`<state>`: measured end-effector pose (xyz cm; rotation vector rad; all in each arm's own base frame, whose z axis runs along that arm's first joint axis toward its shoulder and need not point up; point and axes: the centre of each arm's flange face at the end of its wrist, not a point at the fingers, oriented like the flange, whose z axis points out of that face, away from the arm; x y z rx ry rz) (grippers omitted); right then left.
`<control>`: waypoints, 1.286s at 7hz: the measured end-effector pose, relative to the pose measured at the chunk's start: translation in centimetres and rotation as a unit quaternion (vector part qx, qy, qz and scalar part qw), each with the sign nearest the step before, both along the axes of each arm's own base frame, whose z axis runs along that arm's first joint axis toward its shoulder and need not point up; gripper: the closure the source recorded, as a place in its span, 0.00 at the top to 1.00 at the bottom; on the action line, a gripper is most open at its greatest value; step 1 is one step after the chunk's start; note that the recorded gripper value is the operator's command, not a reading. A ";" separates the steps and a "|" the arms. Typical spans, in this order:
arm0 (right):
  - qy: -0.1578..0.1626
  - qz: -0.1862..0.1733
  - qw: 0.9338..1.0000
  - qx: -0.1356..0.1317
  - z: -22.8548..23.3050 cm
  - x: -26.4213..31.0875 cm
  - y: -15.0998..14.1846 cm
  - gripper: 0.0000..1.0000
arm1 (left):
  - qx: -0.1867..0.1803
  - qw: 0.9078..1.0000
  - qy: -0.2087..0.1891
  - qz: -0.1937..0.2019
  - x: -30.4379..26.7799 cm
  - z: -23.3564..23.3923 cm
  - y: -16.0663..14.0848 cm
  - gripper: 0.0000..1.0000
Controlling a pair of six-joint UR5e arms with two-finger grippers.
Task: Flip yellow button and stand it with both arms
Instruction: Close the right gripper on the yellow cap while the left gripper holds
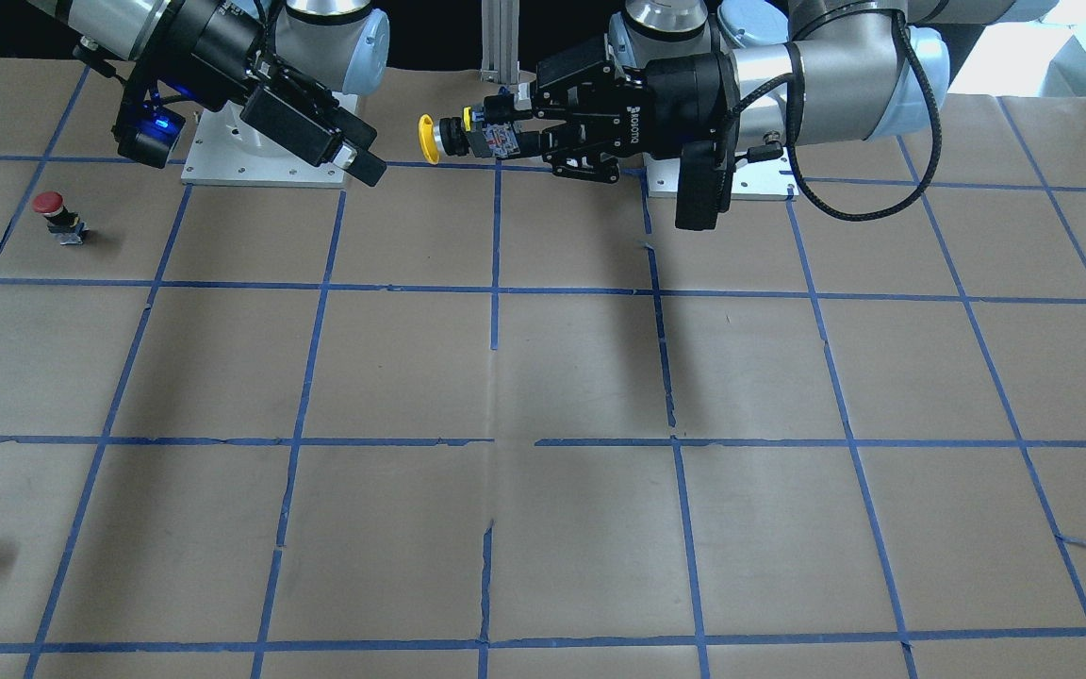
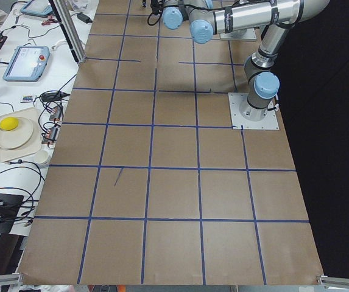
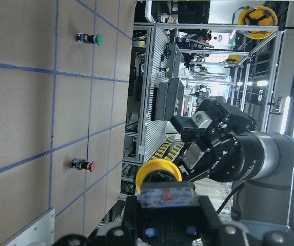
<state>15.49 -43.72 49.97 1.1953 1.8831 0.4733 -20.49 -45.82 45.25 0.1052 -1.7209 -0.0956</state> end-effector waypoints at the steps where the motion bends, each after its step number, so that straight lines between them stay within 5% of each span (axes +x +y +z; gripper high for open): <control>1: -0.016 -0.003 1.000 0.001 0.4 0.2 0.1 1.00 | 0.004 1.000 0.004 0.001 -0.1 -0.1 0.0 0.08; 7: -0.072 -0.004 0.997 0.021 -0.1 1.1 0.2 0.99 | 0.001 1.000 0.000 0.002 0.1 0.0 0.0 0.08; 9: -0.076 0.000 0.997 0.029 -0.8 1.6 0.5 0.86 | 0.001 1.000 0.001 0.003 0.1 0.0 -0.1 0.08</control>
